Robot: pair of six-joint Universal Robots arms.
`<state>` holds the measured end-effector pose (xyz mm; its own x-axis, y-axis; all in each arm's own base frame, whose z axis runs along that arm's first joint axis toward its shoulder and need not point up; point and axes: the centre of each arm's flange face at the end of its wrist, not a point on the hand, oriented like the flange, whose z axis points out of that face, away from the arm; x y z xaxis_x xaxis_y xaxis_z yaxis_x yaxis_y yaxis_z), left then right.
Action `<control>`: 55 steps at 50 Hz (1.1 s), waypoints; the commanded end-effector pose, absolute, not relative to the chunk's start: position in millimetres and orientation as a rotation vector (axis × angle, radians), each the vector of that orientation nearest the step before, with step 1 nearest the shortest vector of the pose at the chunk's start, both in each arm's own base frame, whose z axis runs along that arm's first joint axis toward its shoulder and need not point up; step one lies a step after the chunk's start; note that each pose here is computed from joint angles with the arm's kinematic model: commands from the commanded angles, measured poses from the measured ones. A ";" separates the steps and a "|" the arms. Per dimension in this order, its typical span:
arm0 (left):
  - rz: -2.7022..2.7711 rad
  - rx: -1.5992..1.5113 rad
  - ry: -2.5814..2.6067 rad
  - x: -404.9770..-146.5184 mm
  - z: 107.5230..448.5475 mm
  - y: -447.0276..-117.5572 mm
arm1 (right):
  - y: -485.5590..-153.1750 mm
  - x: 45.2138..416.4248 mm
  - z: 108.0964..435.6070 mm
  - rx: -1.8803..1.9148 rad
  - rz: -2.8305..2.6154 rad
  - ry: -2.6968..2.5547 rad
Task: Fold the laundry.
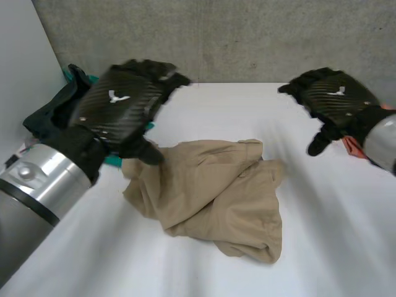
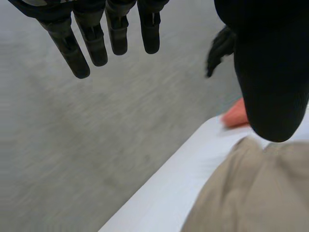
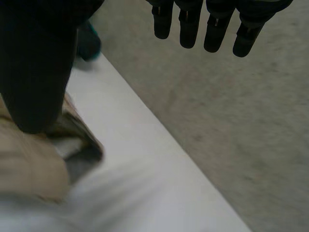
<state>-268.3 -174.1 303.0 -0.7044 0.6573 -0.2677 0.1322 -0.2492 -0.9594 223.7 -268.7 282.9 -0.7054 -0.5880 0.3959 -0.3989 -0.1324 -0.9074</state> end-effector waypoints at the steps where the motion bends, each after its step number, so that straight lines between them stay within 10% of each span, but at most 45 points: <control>1: 1.977 -0.865 -1.931 -246.8 258.4 -219.3 | -261.7 279.6 271.0 -1.052 -1.750 2.024; 16: 1.848 -1.127 -2.012 -260.5 174.6 -325.3 | -291.3 330.3 182.7 -1.033 -1.577 2.149; 27: 1.806 -1.203 -1.965 -291.4 146.6 -334.5 | -300.6 331.8 208.7 -1.016 -1.791 2.027; 38: 1.973 -1.122 -2.017 -295.4 175.4 -340.6 | -274.6 316.2 264.0 -1.164 -1.947 1.929; 49: 2.262 -0.811 -1.747 -272.8 318.3 -281.9 | -232.8 292.5 349.5 -1.191 -2.175 1.760; 55: 2.122 -0.748 -1.840 -268.1 292.2 -270.0 | -231.6 286.9 335.9 -1.210 -2.121 1.814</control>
